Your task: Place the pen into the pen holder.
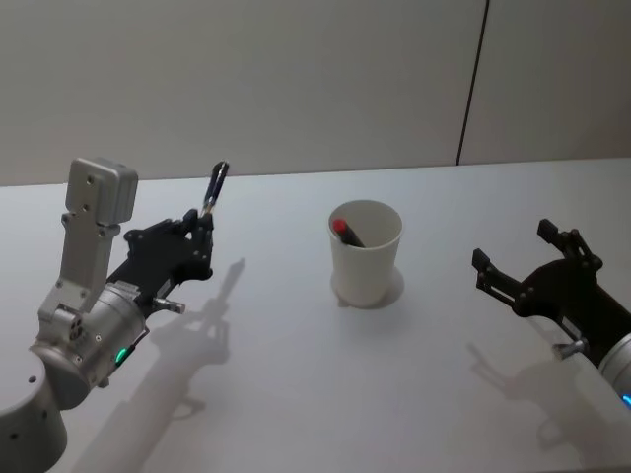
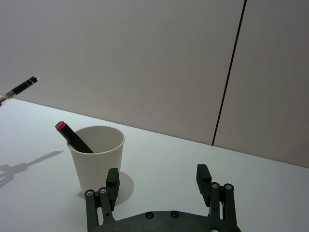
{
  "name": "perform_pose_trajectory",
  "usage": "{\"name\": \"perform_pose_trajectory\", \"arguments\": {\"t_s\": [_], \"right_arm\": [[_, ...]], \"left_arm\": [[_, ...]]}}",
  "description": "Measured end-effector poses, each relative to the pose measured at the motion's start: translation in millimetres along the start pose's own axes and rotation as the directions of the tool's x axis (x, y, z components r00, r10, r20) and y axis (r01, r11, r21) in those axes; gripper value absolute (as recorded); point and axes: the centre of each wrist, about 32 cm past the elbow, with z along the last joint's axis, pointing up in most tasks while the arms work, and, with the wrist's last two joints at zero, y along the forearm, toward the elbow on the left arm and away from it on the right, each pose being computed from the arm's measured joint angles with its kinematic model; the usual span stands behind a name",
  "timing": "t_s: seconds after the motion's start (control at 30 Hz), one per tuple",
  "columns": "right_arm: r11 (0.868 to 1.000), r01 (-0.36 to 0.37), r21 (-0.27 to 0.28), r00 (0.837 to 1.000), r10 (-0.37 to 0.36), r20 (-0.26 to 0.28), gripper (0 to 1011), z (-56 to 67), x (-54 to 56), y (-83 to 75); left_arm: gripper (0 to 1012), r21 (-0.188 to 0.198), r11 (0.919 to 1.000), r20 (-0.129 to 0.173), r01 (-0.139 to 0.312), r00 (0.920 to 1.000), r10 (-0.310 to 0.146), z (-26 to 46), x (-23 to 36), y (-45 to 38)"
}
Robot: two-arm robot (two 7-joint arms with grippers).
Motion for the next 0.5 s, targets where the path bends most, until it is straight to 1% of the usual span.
{"name": "perform_pose_trajectory", "arguments": {"t_s": [0.07, 0.1, 0.13, 0.17, 0.23, 0.27, 0.37, 0.4, 0.43, 0.5], "right_arm": [[1.0, 0.0, 0.0, 1.0, 0.0, 0.0, 1001, 0.0, 0.0, 0.0], [1.0, 0.0, 0.0, 1.0, 0.0, 0.0, 1001, 0.0, 0.0, 0.0], [1.0, 0.0, 0.0, 1.0, 0.0, 0.0, 1001, 0.0, 0.0, 0.0], [1.0, 0.0, 0.0, 1.0, 0.0, 0.0, 1001, 0.0, 0.0, 0.0], [1.0, 0.0, 0.0, 1.0, 0.0, 0.0, 1001, 0.0, 0.0, 0.0], [1.0, 0.0, 0.0, 1.0, 0.0, 0.0, 1001, 0.0, 0.0, 0.0], [1.0, 0.0, 0.0, 1.0, 0.0, 0.0, 1001, 0.0, 0.0, 0.0], [1.0, 0.0, 0.0, 1.0, 0.0, 0.0, 1001, 0.0, 0.0, 0.0], [1.0, 0.0, 0.0, 1.0, 0.0, 0.0, 1001, 0.0, 0.0, 0.0], [1.0, 0.0, 0.0, 1.0, 0.0, 0.0, 1001, 0.0, 0.0, 0.0]], "left_arm": [[137, -0.016, 0.9997, 0.002, 0.018, 0.9998, -0.018, 0.6, 0.4, -0.5], [137, -0.03, 0.9988, 0.005, 0.04, 0.9992, -0.039, 1.4, 1.0, -1.1], [136, -0.036, 0.9981, 0.007, 0.05, 0.9988, -0.05, 1.8, 1.1, -1.4], [136, -0.049, 0.9963, 0.009, 0.07, 0.9975, -0.07, 2.2, 1.4, -2.0], [136, -0.061, 0.9941, 0.013, 0.09, 0.9959, -0.089, 3.0, 1.6, -2.7], [136, -0.072, 0.9915, 0.016, 0.109, 0.994, -0.108, 3.4, 1.5, -3.5], [136, -0.087, 0.9862, 0.02, 0.14, 0.9901, -0.139, 4.3, 0.7, -4.7], [136, -0.097, 0.9826, 0.022, 0.158, 0.9874, -0.157, 4.7, 0.1, -5.6], [137, -0.101, 0.9808, 0.023, 0.167, 0.986, -0.165, 4.9, -0.4, -6.1], [137, -0.114, 0.9746, 0.027, 0.193, 0.9813, -0.191, 5.5, -1.8, -7.3]]}}
